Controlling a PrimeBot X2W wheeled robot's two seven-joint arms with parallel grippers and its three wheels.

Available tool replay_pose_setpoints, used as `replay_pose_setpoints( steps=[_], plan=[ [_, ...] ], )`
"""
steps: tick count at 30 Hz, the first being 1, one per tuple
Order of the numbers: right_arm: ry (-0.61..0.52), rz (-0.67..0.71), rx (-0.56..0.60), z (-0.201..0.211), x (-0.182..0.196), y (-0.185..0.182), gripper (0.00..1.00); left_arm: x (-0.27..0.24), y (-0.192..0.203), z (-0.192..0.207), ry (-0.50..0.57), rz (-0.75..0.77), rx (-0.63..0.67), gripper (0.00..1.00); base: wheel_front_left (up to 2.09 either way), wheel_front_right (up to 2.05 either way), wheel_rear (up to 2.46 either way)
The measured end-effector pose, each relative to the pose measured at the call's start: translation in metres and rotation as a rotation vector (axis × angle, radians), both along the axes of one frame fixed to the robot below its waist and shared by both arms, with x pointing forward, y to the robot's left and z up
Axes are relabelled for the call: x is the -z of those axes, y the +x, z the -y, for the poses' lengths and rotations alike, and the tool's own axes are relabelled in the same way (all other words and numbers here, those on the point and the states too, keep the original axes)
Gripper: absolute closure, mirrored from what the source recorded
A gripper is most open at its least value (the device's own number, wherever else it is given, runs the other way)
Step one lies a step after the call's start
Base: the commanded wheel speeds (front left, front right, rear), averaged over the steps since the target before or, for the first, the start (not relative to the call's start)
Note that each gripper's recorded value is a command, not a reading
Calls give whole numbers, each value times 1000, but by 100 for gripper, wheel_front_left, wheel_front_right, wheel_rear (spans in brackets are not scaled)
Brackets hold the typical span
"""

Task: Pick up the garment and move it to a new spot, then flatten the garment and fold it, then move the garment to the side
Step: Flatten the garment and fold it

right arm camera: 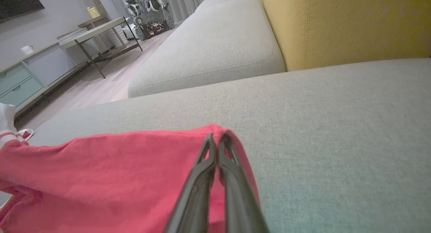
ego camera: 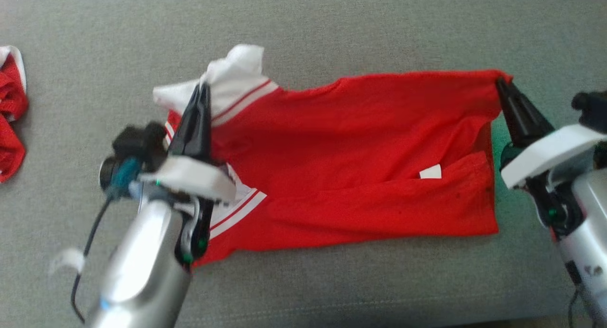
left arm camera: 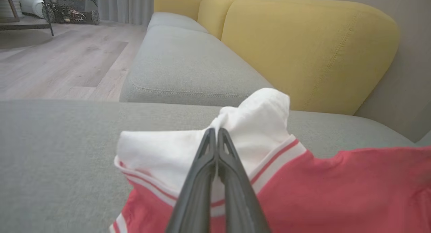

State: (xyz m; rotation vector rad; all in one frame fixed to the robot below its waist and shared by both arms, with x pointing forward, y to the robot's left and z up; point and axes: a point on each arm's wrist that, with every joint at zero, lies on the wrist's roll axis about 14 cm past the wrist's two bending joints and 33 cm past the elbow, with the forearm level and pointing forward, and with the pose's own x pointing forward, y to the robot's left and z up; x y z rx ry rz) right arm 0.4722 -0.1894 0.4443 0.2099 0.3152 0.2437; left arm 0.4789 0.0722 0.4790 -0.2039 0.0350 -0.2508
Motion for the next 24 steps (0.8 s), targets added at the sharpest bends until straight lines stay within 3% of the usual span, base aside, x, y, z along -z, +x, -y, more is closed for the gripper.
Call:
replay_pose_setpoints(
  steps=[5, 11, 17, 18, 19, 20, 21, 24],
  plan=[
    [22, -45, 10, 3, 15, -22, 100, 6, -32, -8, -23, -24, -37, 100, 0, 0, 0],
    [39, -135, 37, 6, 43, -49, 100, 47, -66, -12, 3, -174, -36, 100, 0, 0, 0],
    [56, -182, 48, -2, 59, -65, 100, 76, -78, -13, 10, -274, -38, 100, 0, 0, 0],
    [52, -190, 50, -1, 62, -68, 89, 81, -80, -13, 7, -292, -41, 100, 0, 0, 0],
    [48, -206, 61, 0, 67, -74, 26, 89, -84, -12, -7, -324, -37, 58, 0, 0, 0],
    [42, -213, 63, 0, 69, -77, 0, 91, -85, -11, -10, -333, -39, 29, 0, 0, 0],
    [35, -218, 63, 0, 71, -79, 0, 93, -86, -11, -14, -340, -41, 0, 0, 0, 0],
    [23, -219, 77, 2, 72, -86, 0, 93, -87, -10, -14, -338, -34, 0, 0, 0, 0]
  ],
)
